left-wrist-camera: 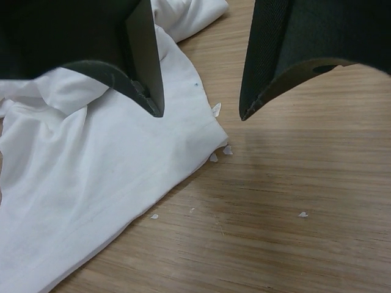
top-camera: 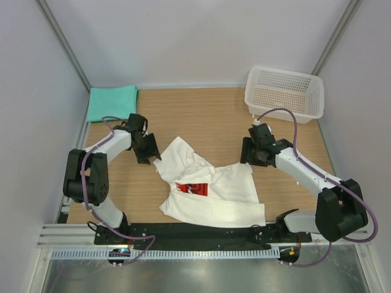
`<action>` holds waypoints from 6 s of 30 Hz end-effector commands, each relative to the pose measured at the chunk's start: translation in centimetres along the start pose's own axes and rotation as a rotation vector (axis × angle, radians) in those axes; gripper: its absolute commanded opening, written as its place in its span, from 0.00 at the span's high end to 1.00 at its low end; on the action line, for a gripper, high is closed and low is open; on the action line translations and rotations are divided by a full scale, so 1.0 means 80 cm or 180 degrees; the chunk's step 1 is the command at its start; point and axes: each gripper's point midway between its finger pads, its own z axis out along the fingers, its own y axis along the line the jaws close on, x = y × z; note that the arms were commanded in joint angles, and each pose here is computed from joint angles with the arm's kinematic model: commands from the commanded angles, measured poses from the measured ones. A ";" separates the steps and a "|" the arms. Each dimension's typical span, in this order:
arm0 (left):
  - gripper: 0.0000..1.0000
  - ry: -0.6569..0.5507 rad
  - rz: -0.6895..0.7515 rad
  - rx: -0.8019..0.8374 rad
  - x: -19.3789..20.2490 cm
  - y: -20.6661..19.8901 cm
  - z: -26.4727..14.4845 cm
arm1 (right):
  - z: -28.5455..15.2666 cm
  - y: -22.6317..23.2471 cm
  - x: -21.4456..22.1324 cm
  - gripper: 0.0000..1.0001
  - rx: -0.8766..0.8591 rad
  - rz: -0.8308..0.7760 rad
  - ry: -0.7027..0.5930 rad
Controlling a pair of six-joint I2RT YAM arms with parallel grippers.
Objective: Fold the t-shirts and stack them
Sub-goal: Flatten the tshirt out
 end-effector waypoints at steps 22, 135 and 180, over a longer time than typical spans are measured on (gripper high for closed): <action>0.78 0.0154 -0.0014 -0.0183 0.004 0.017 0.039 | 0.051 0.005 -0.029 0.44 0.0004 -0.0083 0.0000; 1.00 -0.2956 0.2527 -0.1033 -0.349 -0.235 -0.207 | -0.164 -0.058 -0.358 0.99 0.0876 0.0461 -0.2797; 0.64 0.0170 -0.0335 -0.0327 -0.051 0.024 0.079 | -0.038 0.001 -0.040 0.29 0.0125 -0.0087 -0.0629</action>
